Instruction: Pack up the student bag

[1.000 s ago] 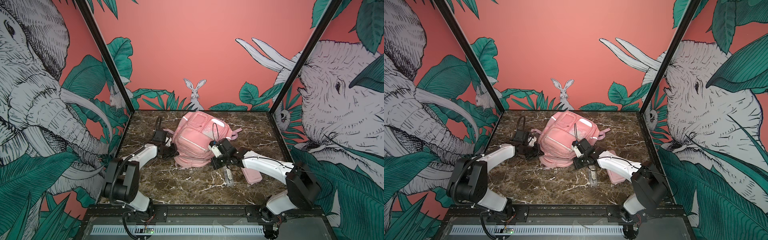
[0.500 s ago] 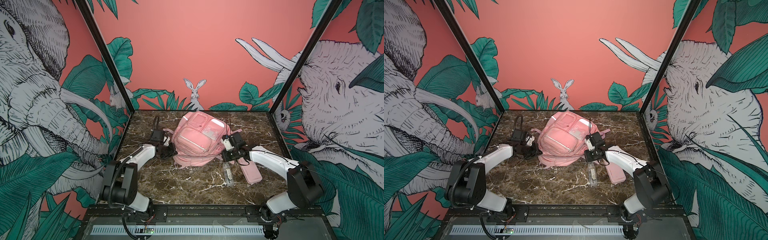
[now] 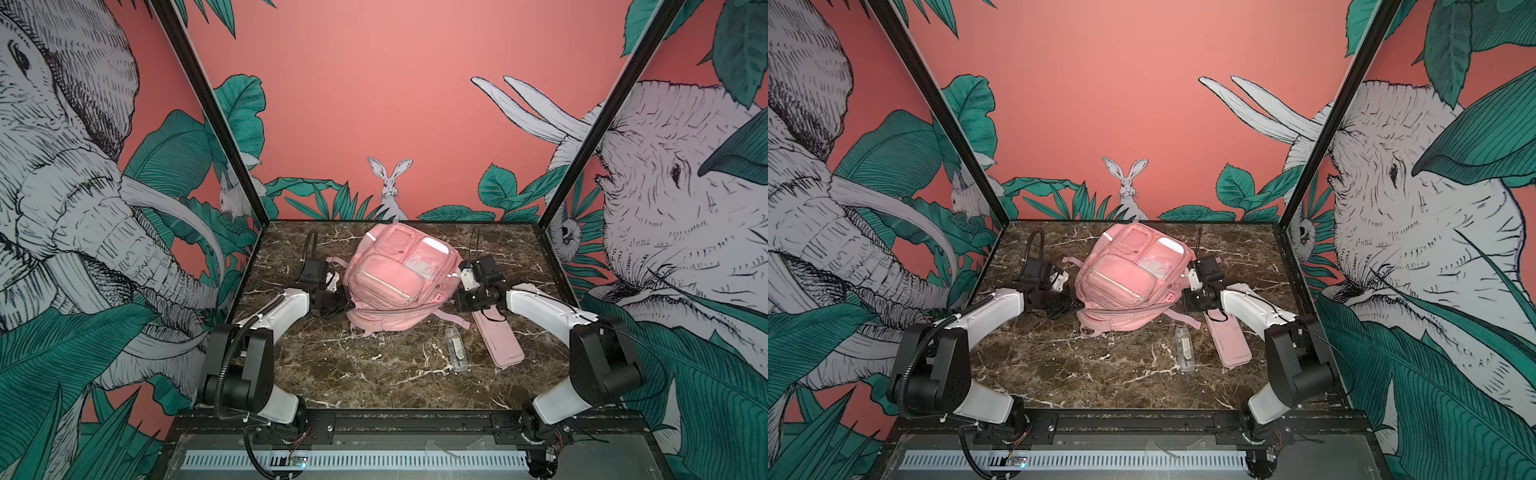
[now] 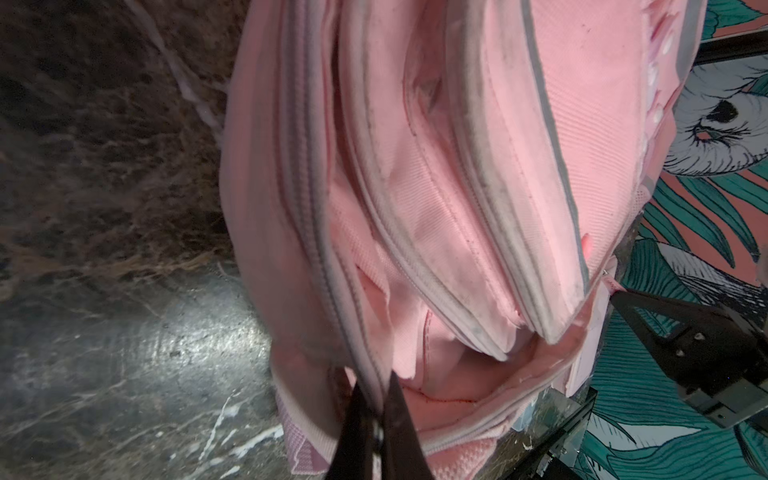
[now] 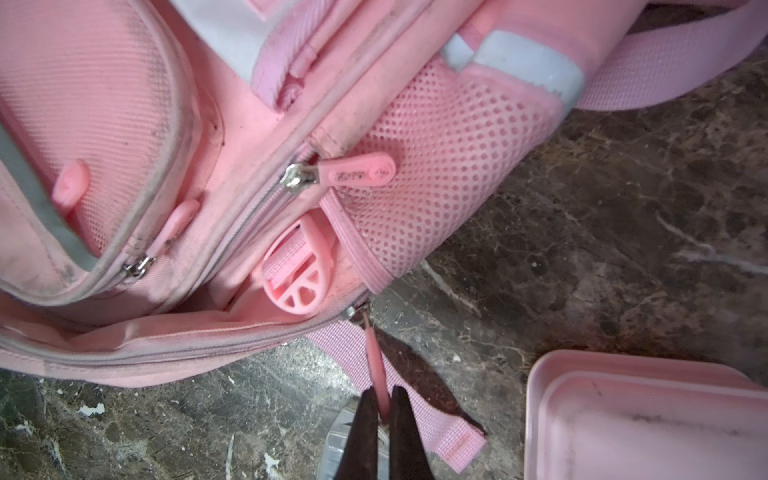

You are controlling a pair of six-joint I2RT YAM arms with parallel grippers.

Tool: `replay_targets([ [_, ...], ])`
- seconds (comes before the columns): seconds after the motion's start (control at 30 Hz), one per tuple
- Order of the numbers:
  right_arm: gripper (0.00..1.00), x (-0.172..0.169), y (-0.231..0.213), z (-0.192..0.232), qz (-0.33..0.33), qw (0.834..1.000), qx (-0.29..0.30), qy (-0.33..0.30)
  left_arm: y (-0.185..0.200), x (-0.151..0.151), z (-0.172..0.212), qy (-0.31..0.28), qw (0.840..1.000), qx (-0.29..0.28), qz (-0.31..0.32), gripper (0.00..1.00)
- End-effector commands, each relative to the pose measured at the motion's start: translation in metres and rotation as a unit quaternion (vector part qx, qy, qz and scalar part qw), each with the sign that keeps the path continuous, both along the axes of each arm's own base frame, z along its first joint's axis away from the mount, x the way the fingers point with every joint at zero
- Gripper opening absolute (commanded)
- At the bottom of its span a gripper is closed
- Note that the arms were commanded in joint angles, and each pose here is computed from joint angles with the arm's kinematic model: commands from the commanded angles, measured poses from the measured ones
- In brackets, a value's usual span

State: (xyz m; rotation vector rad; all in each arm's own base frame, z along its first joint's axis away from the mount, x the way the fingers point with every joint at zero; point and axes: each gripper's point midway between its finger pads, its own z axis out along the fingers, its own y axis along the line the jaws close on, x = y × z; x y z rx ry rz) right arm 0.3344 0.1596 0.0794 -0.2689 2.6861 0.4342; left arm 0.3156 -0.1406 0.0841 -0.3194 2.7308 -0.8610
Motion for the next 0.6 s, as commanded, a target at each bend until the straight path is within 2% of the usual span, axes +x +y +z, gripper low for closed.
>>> replay_targets([
  [0.0, 0.0, 0.018, -0.029, -0.001, -0.041, 0.998, -0.049, -0.015, 0.019, 0.007, 0.012, -0.028, 0.999, 0.025, 0.02, 0.0],
  [0.27, 0.0, 0.023, -0.044, -0.01, -0.056, 0.995, -0.082, -0.008, 0.019, 0.01, 0.013, -0.027, 0.999, 0.023, 0.021, 0.0],
  [0.57, 0.0, 0.007, -0.03, -0.002, -0.047, 0.998, -0.027, -0.011, 0.015, 0.017, 0.015, -0.026, 0.999, 0.015, 0.016, 0.0],
])
